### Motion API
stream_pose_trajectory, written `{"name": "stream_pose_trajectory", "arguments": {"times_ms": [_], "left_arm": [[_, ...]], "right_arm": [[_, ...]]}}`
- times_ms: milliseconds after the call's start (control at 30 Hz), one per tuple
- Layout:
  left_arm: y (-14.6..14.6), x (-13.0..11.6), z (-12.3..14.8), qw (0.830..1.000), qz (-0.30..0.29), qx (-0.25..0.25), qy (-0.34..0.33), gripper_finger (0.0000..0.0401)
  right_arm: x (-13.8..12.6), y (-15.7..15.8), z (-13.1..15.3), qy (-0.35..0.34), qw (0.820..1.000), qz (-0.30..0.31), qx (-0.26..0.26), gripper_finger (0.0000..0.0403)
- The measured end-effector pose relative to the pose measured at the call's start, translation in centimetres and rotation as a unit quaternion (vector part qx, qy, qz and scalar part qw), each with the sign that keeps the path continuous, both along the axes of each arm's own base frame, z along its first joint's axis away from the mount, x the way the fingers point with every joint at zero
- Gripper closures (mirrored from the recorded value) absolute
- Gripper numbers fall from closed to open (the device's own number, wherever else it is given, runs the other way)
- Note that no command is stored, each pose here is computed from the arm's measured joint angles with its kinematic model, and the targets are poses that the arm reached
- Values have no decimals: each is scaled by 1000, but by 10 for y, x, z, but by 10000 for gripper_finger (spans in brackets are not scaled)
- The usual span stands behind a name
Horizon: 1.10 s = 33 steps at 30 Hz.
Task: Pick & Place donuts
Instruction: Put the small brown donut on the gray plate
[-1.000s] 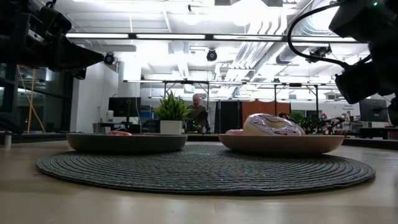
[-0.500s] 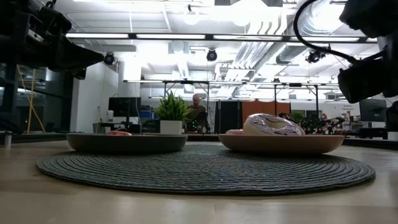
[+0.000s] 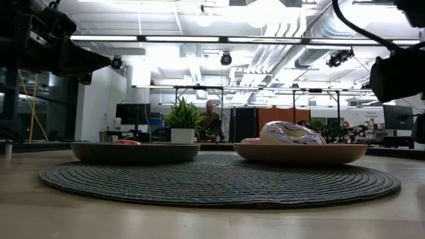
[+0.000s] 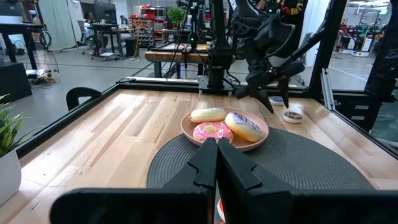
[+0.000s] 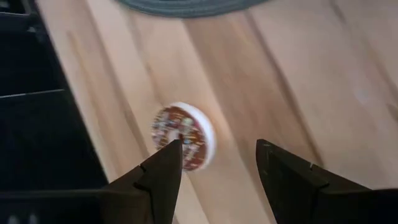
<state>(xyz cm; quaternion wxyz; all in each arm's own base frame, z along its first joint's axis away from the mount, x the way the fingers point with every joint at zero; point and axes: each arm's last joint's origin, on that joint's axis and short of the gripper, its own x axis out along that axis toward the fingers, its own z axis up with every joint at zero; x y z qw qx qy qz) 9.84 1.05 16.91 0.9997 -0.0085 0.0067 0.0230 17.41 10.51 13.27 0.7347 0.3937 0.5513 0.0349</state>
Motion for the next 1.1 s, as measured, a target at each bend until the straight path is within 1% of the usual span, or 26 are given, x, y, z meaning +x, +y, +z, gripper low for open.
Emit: {"name": "stream_pose_trajectory", "arguments": {"times_ms": [167,400,667,1100], "left_arm": [[0,0,0,1000,0,0,0,399],[0,0,0,1000,0,0,0,399],[0,0,0,1000,0,0,0,399],[0,0,0,1000,0,0,0,399]], "right_arm": [[-1,6,1,0,1000,-16,6,208],[-7,9,-1,29,999,-42,5,208],[-8,11,-1,31,997,-69,3,208],[-12,17,-1,70,989,-127,36,208]]}}
